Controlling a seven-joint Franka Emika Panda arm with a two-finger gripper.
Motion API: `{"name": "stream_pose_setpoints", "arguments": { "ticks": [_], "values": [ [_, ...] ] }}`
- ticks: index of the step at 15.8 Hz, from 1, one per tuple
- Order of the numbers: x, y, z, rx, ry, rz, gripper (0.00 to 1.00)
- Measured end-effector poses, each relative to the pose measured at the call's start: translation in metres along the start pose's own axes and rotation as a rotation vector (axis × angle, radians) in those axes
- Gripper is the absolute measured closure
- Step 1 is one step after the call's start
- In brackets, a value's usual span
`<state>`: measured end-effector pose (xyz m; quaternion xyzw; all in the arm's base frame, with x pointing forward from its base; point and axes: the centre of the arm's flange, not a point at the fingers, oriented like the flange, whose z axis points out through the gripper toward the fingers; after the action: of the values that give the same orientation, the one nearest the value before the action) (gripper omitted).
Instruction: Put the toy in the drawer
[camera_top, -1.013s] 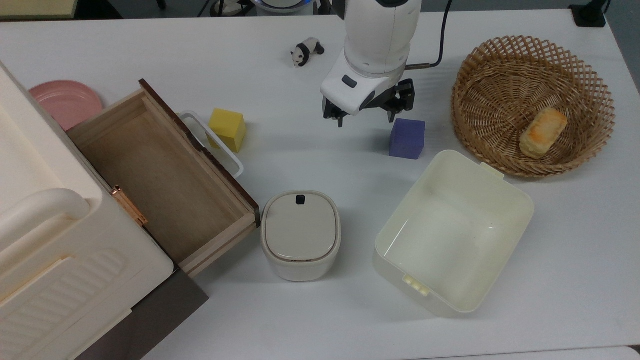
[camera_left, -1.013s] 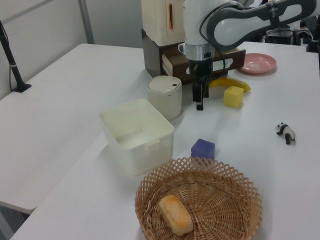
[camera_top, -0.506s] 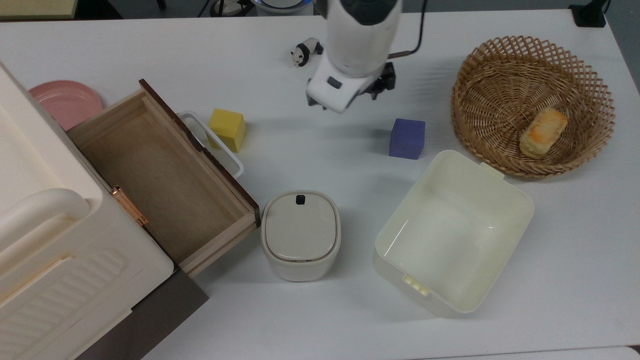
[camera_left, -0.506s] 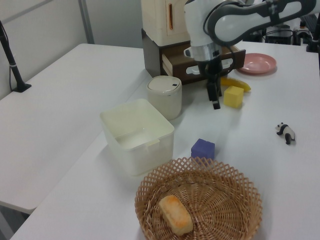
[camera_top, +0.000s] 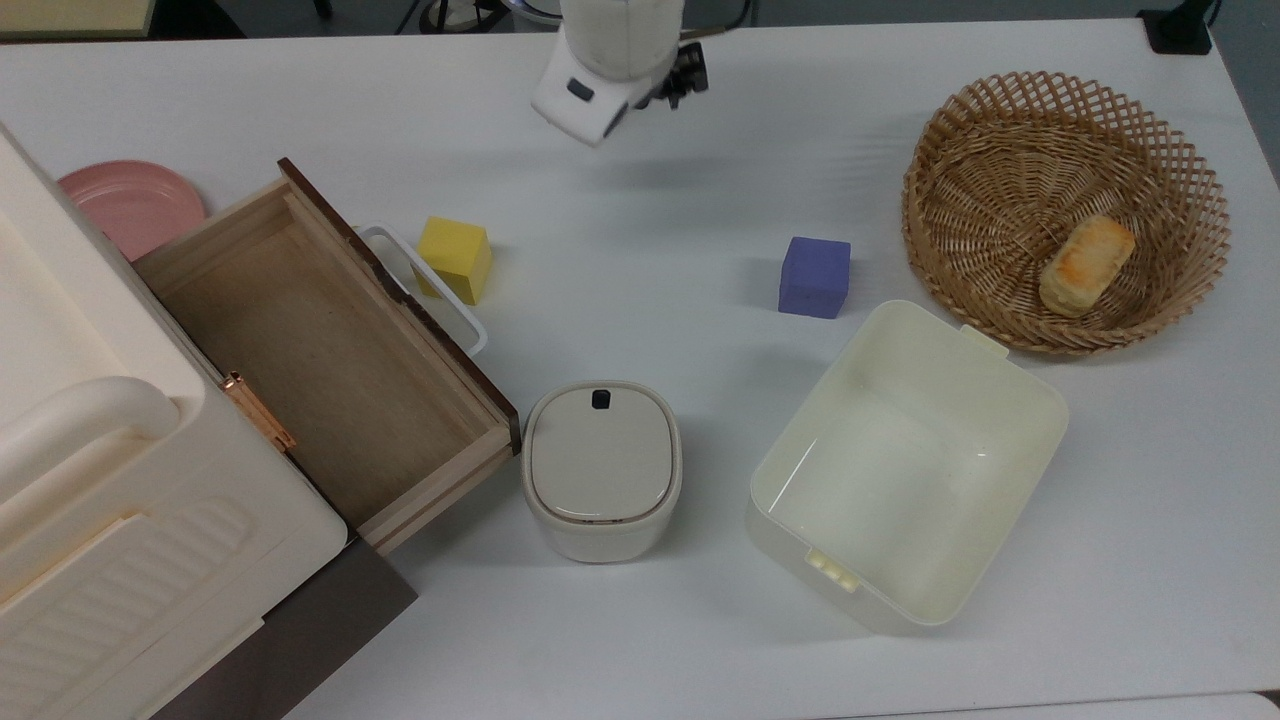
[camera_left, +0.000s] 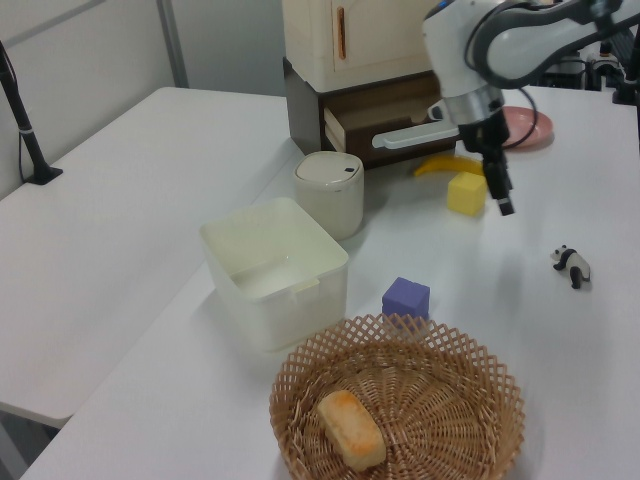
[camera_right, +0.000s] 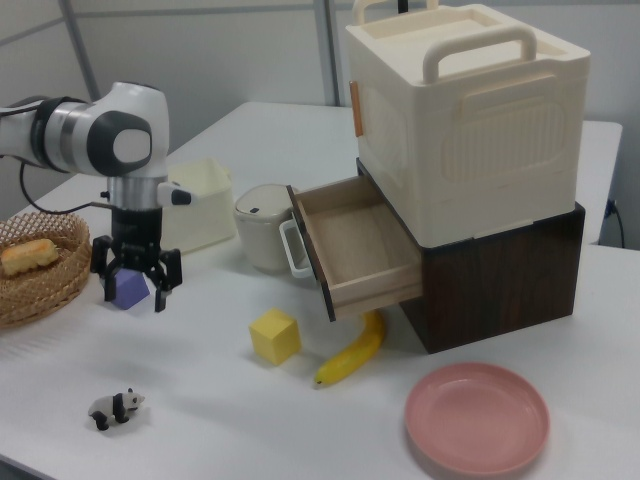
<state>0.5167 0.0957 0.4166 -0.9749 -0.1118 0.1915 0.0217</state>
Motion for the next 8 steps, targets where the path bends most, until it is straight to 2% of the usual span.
{"name": "stream_pose_setpoints", "arguments": {
  "ticks": [2,4,6,8],
  "values": [
    [-0.02,0.012,0.004,0.019,0.033,0.055,0.0],
    [-0.037,0.025,0.006,0.038,0.078,0.164,0.0],
    [-0.047,0.03,0.006,0.05,0.104,0.277,0.0],
    [-0.05,0.032,0.008,0.055,0.124,0.338,0.0]
  ]
}}
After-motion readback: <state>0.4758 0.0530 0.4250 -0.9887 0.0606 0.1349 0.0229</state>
